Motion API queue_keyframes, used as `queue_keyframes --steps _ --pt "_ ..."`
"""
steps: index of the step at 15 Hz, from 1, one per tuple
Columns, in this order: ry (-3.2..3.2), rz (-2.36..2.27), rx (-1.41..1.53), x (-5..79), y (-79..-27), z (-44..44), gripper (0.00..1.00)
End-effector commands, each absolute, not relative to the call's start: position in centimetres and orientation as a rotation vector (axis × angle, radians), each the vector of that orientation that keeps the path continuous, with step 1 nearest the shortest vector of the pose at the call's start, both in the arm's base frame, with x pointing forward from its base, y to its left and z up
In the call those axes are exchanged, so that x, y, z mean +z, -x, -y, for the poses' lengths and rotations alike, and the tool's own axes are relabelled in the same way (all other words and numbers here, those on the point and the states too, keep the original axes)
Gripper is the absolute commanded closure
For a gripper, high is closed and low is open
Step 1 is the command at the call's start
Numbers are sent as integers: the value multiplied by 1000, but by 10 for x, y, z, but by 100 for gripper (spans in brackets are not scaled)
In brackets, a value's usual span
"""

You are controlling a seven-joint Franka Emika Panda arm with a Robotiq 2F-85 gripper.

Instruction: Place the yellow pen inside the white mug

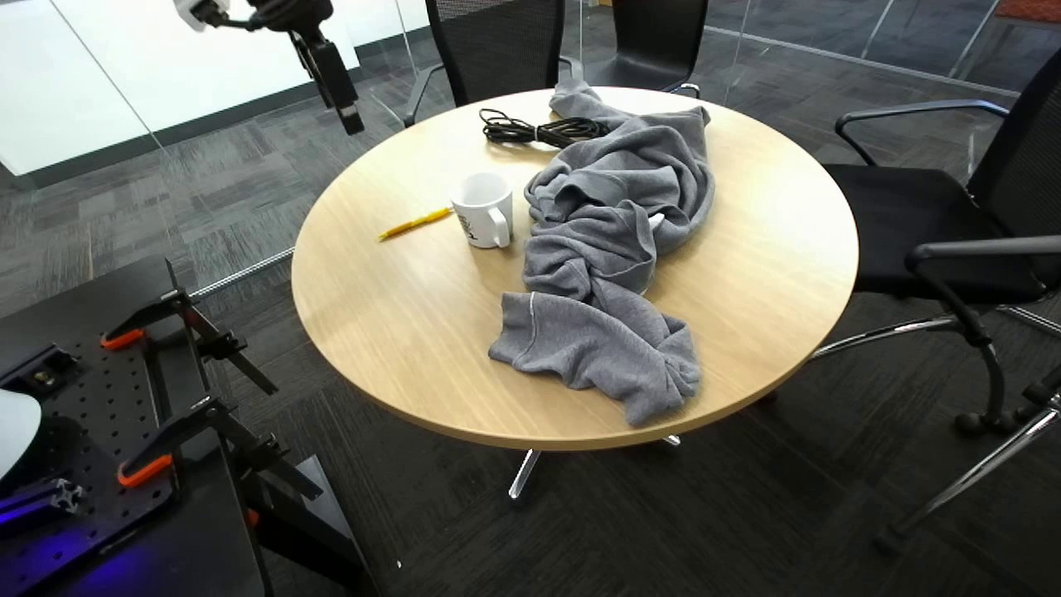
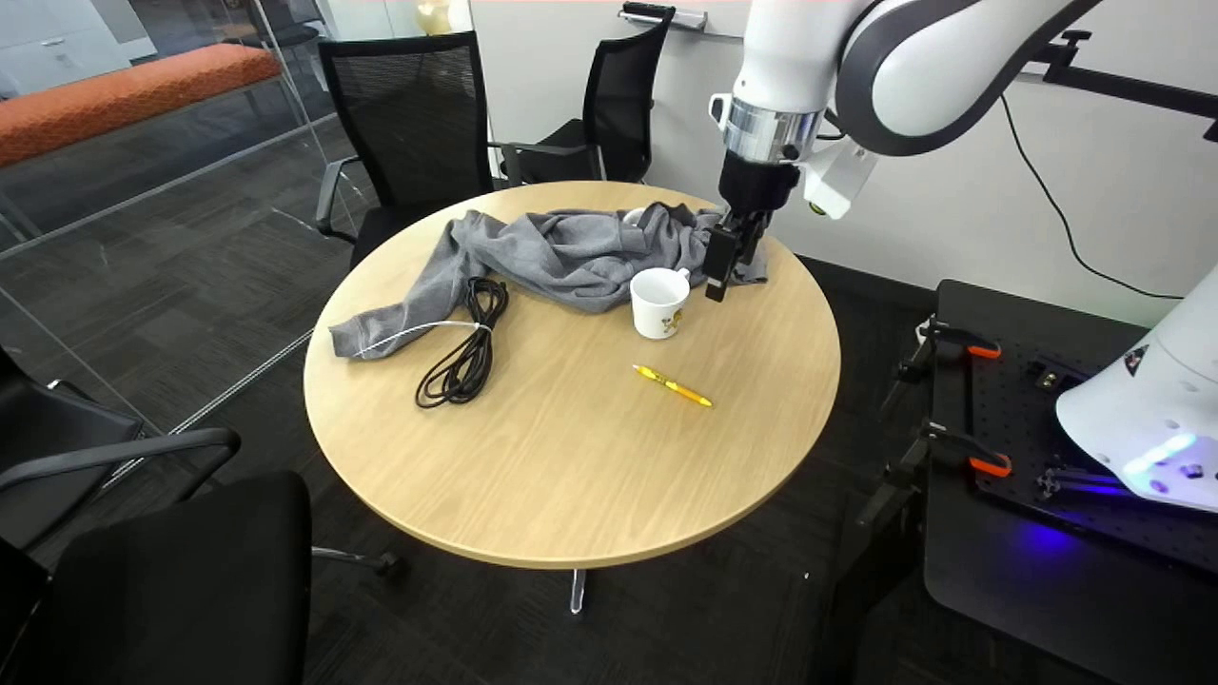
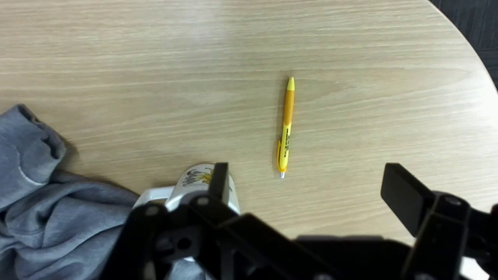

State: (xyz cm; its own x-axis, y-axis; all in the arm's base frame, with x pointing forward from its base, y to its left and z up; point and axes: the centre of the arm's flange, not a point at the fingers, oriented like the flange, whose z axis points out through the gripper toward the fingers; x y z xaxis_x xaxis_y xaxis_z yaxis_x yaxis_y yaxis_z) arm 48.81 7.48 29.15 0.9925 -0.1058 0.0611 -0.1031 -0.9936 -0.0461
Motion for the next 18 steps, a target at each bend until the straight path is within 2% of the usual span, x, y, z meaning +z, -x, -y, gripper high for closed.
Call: queue_keyframes --steps 1,18 --pt "3082 -156 -100 268 -493 -77 0" --pt "3123 -60 -31 164 -529 -119 0"
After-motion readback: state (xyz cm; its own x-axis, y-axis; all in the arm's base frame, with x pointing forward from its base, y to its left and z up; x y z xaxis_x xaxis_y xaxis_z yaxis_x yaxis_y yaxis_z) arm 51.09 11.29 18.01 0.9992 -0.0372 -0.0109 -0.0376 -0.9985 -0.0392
